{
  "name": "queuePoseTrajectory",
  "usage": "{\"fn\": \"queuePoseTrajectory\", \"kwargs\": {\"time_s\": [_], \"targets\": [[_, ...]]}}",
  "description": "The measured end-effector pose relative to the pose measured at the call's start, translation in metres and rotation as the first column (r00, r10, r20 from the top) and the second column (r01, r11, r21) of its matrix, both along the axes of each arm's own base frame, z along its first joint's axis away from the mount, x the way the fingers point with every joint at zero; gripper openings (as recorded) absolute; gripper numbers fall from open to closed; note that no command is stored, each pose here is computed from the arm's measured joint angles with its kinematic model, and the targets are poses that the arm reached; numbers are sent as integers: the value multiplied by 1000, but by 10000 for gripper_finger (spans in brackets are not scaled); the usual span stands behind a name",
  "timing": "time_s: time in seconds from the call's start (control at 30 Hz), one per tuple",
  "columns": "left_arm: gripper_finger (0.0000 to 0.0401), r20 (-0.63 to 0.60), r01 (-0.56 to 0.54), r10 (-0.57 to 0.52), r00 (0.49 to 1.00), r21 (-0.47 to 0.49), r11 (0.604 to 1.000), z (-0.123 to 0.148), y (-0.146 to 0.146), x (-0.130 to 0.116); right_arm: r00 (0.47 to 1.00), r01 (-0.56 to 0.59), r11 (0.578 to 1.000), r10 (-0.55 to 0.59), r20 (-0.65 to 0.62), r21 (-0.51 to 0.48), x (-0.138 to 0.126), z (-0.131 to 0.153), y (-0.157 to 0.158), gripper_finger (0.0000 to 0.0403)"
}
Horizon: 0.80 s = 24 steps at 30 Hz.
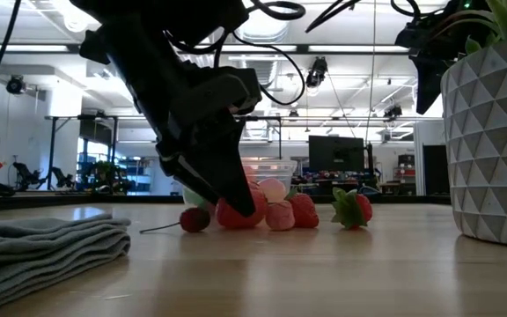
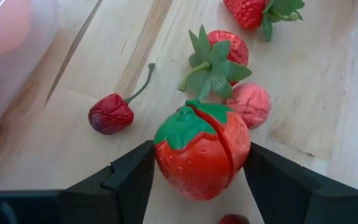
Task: Pick and placing Produce into tupperware
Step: Put the red strawberry into the transparent bin
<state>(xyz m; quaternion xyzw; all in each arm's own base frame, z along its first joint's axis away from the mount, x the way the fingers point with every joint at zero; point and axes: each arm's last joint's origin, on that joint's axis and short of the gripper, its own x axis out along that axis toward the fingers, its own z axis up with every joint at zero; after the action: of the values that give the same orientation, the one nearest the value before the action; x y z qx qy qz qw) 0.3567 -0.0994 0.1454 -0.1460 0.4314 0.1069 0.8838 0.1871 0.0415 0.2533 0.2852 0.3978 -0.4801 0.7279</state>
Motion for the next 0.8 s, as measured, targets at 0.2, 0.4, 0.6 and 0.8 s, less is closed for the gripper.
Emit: {"fn": "queuePoseTrajectory", "kwargs": {"time_s": [0.2, 0.4, 0.6, 0.8], "targets": [[198, 11, 0, 0, 1000, -3, 1000, 4, 0, 0, 1000, 0, 1000, 0, 2, 1, 0, 0, 0, 235], [191, 80, 41, -42, 996, 20, 999, 28, -1, 2, 1000, 0, 1000, 0, 3, 3, 0, 0, 0, 235], [190, 179, 11, -56, 982, 246, 969, 67, 10, -5, 1000, 0, 1000, 0, 2, 3, 0, 0, 0, 235], [190, 256, -234, 164, 953, 273, 933, 101, 62, -16, 1000, -1, 1000, 1, 3, 3, 0, 0, 0, 235]]}}
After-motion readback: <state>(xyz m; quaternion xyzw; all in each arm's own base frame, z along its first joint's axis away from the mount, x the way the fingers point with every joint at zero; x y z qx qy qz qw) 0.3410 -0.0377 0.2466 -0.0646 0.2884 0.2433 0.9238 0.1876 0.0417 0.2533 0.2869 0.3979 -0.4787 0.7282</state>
